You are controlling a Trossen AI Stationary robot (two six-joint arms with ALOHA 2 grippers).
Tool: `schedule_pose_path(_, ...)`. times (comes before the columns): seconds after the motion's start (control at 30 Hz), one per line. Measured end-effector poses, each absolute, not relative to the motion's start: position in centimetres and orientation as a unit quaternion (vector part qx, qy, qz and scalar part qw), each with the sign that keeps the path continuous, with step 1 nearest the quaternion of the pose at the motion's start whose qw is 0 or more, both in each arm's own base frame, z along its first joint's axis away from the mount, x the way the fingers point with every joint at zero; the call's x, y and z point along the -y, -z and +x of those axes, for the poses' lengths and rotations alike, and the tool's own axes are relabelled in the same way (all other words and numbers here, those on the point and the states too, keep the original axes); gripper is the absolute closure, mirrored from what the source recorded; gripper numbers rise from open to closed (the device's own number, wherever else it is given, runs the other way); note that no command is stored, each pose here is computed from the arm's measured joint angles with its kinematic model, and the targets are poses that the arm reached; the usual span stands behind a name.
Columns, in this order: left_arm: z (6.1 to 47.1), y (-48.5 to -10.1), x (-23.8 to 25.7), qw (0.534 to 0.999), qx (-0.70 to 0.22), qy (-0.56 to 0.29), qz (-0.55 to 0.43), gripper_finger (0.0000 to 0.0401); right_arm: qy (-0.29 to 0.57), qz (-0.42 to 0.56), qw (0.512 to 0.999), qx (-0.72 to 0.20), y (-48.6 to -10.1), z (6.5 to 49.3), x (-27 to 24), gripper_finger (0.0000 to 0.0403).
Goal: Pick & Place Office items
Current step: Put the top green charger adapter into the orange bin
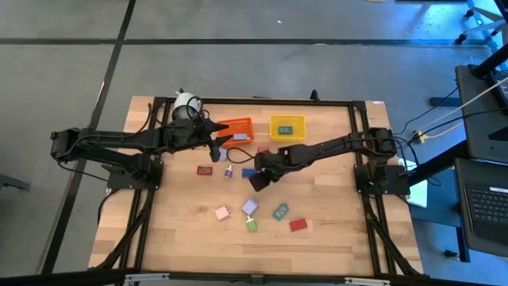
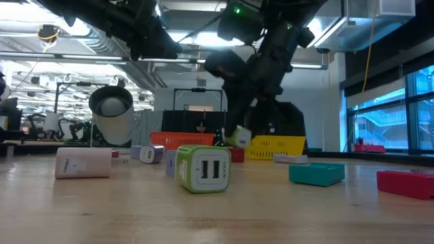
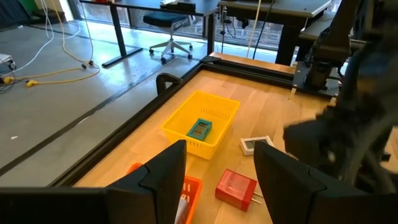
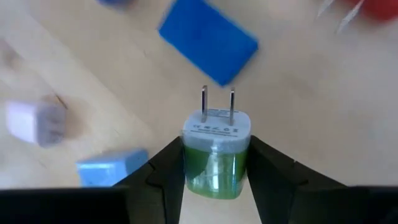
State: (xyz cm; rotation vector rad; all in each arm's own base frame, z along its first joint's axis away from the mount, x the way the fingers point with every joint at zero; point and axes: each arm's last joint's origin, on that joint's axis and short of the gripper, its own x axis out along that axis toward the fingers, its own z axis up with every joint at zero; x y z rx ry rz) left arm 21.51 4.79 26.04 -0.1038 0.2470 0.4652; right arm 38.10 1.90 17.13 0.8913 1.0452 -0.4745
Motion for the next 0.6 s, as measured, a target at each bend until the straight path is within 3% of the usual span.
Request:
schedule_pose_path(0.33, 21.5, -26.1, -4.8, 0.963, -0.121, -0.237, -0.052, 0.0216, 0.245, 0.344, 0.823, -0.379, -23.2, 36.4, -1.2, 0.0257)
schedule_pose_path(0.6, 20.7, -27.3, -5.1, 0.949, -0.079, -0.303, -0.037, 0.0216, 0.269, 0.287, 0.857, -0.333, -26.3, 34.8, -0.9, 0.0257)
